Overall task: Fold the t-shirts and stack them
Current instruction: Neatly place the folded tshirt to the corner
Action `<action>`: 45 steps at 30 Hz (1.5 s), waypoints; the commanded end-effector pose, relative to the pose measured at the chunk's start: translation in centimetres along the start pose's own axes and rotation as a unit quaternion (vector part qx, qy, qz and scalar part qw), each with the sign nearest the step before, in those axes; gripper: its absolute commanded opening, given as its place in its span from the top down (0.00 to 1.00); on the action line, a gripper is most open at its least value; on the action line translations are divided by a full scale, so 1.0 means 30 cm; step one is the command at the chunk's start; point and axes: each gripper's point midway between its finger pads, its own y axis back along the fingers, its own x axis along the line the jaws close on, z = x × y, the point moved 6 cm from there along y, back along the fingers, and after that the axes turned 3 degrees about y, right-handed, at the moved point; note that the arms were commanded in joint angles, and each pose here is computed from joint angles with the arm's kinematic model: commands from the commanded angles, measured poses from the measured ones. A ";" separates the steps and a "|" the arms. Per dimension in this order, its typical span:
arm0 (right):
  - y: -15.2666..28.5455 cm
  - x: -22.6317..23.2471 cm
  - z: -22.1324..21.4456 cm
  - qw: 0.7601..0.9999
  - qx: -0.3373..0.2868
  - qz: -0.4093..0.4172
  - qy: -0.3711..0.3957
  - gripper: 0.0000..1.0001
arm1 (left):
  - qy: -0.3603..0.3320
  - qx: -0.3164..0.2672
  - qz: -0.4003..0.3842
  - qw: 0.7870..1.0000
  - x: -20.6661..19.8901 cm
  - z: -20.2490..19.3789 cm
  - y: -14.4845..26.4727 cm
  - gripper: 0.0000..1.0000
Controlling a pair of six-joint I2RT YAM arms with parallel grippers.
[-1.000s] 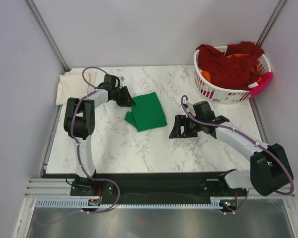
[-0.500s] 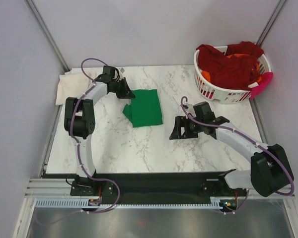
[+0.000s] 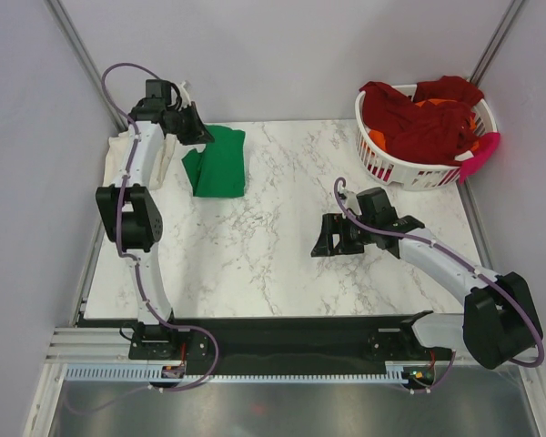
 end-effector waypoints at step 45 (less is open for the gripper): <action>-0.073 -0.047 -0.067 0.999 0.052 -0.005 -0.016 0.09 | 0.166 -0.205 0.174 0.949 0.800 0.350 0.306 0.98</action>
